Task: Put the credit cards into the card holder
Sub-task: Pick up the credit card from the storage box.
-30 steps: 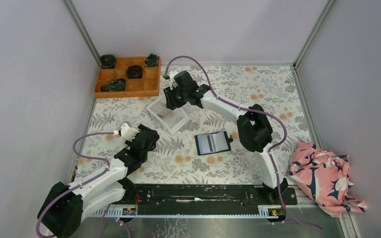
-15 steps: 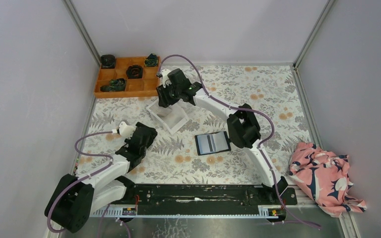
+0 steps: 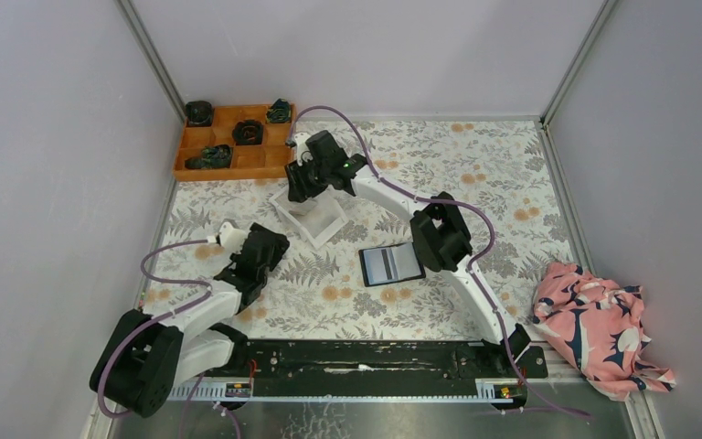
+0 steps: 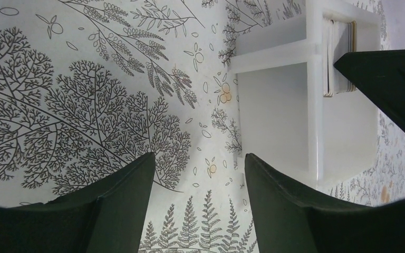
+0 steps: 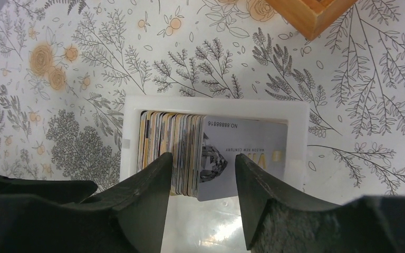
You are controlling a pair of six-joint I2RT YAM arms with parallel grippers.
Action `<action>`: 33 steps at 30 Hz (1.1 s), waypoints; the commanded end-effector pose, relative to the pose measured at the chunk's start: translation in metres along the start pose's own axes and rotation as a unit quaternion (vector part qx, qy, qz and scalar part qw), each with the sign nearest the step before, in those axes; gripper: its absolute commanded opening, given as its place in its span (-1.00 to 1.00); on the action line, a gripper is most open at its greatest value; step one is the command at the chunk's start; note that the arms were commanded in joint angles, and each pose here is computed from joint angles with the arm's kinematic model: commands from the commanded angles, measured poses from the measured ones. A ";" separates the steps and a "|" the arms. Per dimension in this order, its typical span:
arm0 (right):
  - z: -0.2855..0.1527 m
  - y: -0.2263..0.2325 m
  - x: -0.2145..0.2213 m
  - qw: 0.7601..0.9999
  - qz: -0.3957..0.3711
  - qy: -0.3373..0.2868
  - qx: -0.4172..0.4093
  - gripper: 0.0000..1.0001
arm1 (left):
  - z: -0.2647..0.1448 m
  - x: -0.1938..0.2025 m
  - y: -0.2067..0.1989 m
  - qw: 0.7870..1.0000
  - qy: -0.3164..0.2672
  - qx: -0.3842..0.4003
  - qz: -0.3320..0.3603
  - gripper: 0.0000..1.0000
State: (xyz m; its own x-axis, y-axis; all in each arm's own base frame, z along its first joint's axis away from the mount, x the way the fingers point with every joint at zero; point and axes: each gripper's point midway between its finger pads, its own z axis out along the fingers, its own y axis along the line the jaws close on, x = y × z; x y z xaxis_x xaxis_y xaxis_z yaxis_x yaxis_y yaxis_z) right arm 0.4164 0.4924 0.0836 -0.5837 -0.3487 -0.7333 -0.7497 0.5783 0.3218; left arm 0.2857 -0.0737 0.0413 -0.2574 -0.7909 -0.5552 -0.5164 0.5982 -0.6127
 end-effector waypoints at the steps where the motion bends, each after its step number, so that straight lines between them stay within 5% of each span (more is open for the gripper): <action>1: 0.003 0.017 -0.006 0.999 0.008 -0.004 -0.032 0.08 | 0.005 -0.005 -0.017 1.000 -0.002 0.028 -0.003 0.40; 13: -0.009 0.028 -0.017 0.999 0.015 -0.016 -0.044 -0.21 | 0.024 0.001 -0.028 0.999 0.025 0.031 0.002 0.40; 33: -0.037 0.052 -0.042 0.998 -0.002 -0.044 -0.054 -0.33 | 0.034 0.001 -0.038 0.999 0.037 0.029 0.014 0.39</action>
State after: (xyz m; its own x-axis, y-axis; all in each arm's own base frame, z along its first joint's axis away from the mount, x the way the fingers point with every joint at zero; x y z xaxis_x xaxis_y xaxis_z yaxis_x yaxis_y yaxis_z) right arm 0.4064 0.4986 0.0906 -0.6149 -0.3233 -0.7193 -0.7382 0.5567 0.3809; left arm 0.3192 -0.0896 0.0296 -0.3490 -0.7806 -0.5185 -0.5017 0.6229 -0.6002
